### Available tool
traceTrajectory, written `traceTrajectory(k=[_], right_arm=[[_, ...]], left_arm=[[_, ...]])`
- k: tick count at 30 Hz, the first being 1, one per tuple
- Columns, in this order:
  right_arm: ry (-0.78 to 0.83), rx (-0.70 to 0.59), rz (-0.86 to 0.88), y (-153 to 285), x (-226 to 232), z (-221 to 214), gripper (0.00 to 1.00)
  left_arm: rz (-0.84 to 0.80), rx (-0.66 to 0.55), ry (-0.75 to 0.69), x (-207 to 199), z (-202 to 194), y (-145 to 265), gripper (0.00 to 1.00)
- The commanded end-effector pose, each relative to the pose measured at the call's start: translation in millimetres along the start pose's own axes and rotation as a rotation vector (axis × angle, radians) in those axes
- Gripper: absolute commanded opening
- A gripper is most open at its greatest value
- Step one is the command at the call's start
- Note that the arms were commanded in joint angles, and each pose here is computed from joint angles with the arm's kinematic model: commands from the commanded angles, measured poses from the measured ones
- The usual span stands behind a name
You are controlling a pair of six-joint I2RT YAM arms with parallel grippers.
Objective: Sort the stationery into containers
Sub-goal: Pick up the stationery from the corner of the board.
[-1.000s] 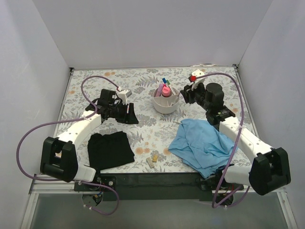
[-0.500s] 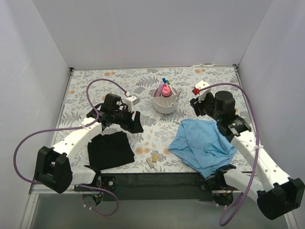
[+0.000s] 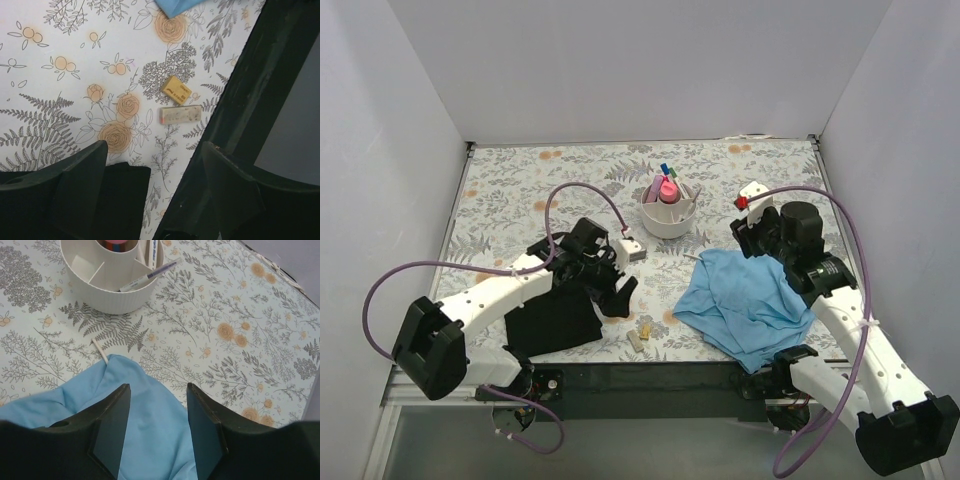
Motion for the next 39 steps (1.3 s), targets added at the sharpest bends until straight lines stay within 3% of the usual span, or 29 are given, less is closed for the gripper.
traceTrajectory(k=[1, 6, 13, 19, 36, 39], right_arm=[[0.01, -0.008, 0.039, 4, 6, -3, 0.57], [0.024, -0.014, 0.023, 2, 4, -9, 0.57], [0.015, -0.03, 0.016, 8, 5, -13, 0.57], [0.012, -0.03, 0.016, 9, 6, -17, 0.57], [-0.001, -0.002, -0.005, 8, 5, -30, 0.58], [-0.002, 0.004, -0.008, 8, 5, -34, 0.57]], left_arm=[[0.085, 0.075, -0.06, 6, -13, -21, 0.76], [0.204, 0.079, -0.105, 19, -8, -40, 0.79], [0.23, 0.093, -0.12, 23, -8, -63, 0.8], [0.123, 0.103, -0.124, 2, -13, -73, 0.73], [-0.016, 0.163, -0.119, -33, -21, -101, 0.72], [-0.027, 0.172, -0.109, -39, -23, -106, 0.67]])
Point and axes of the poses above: each gripper's point midway between its finger pads, its own y axis back along the fingers, its own x axis along the line the jaws close on, z = x × y, the point moved 3 cm from there along y, back along the fingers, and after that the axes turned 12 degrees about -y, right-handed, at the moved point
